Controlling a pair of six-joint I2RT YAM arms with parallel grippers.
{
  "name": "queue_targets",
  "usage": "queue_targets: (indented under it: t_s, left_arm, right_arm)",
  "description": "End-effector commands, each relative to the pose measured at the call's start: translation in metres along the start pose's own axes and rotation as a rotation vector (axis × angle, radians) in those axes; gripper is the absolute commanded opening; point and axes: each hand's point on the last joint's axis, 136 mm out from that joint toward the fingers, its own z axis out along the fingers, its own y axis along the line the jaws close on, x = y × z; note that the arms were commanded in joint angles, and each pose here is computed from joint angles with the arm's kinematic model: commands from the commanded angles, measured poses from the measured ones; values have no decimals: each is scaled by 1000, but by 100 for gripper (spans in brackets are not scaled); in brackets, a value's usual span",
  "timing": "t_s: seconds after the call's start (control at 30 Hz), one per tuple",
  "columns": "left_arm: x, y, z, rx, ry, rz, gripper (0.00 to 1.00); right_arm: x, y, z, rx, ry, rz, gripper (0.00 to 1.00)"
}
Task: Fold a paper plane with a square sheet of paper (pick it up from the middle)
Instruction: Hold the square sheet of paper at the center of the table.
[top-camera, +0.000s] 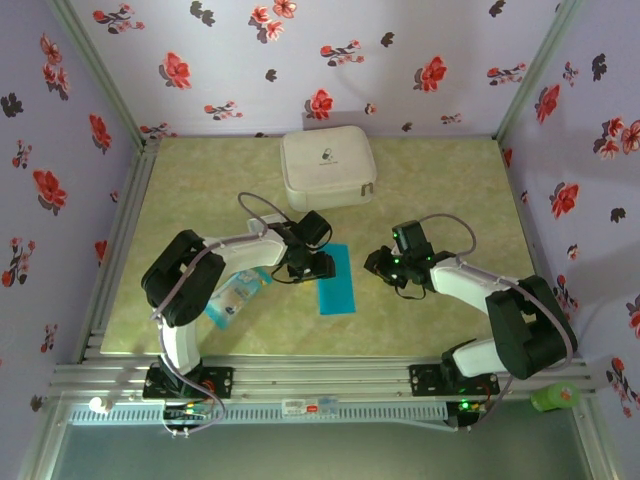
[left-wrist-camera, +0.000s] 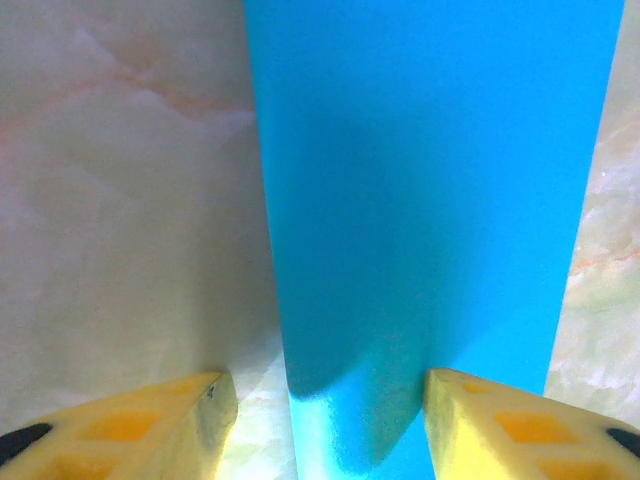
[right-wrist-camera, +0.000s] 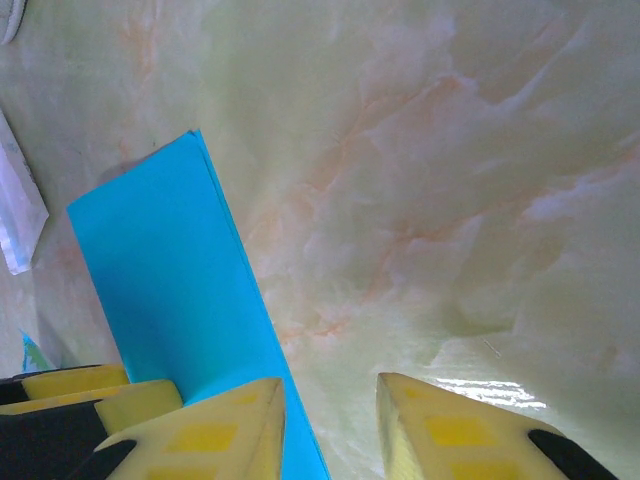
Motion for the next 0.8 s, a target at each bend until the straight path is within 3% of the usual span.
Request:
queue_targets:
  t_s: [0.0, 0.77]
  left_arm:
    - [10, 32, 23, -127, 35, -1, 55]
    - [14, 40, 32, -191, 71, 52, 55]
  right_arm:
    - [0, 1, 2, -14, 3, 3, 30]
    - [0, 4, 3, -22, 11, 6, 31]
